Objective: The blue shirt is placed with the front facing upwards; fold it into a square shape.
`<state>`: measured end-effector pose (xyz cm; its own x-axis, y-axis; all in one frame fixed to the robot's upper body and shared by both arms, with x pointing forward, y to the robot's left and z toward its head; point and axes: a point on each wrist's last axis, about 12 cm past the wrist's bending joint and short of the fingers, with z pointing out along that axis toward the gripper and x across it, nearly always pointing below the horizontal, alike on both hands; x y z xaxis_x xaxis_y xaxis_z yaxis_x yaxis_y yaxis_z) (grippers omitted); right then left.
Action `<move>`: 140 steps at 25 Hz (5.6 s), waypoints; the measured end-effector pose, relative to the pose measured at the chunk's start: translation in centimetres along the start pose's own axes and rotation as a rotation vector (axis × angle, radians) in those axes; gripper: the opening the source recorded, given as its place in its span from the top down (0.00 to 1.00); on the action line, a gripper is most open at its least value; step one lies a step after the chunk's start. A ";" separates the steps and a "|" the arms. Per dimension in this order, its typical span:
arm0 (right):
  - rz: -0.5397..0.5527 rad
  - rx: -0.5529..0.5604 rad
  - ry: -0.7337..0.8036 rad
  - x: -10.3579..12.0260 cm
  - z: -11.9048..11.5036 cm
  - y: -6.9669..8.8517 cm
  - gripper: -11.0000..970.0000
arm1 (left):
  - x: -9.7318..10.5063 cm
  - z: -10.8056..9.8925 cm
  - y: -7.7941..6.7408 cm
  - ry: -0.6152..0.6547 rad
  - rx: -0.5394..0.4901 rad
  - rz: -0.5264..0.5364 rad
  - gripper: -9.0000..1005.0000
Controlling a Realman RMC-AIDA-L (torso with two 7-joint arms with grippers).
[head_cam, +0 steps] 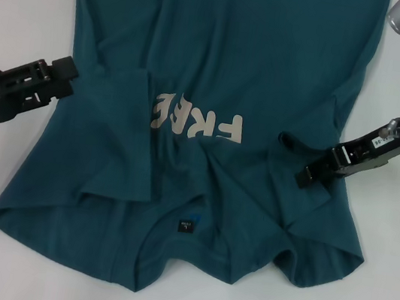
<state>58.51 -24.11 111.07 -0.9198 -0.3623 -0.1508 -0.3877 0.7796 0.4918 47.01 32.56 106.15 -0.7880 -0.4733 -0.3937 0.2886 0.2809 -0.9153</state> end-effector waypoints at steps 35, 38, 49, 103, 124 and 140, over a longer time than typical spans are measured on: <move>-0.033 -0.217 -0.089 0.6 -2.1 0.4 0.50 | 0.0 -0.1 0.0 -0.001 -0.002 -0.003 0.25; 0.008 -0.187 -0.090 1.0 -2.4 -0.5 0.50 | -0.1 0.0 0.0 0.000 -0.001 -0.004 0.25; 0.089 -0.087 -0.113 1.7 -3.1 -2.6 0.50 | -0.1 -0.1 0.1 -0.005 -0.010 -0.007 0.25; 0.107 -0.184 -0.417 -0.5 -1.8 -2.8 0.50 | 0.0 -0.1 0.2 -0.006 -0.014 0.001 0.25; 0.086 -0.479 -0.514 3.9 -4.1 -3.5 0.28 | -0.1 -1.1 -0.6 0.021 0.038 0.059 0.25; 0.109 -0.471 -0.522 7.5 -5.3 -5.0 0.09 | -0.3 -5.9 -1.1 0.099 -0.003 -0.037 0.25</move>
<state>53.83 -33.44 111.99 -0.9067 0.0890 -0.4124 -0.3323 0.4515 0.8281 43.71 37.36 107.82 -0.8481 -0.3987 -0.3489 0.2567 0.2670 -0.9289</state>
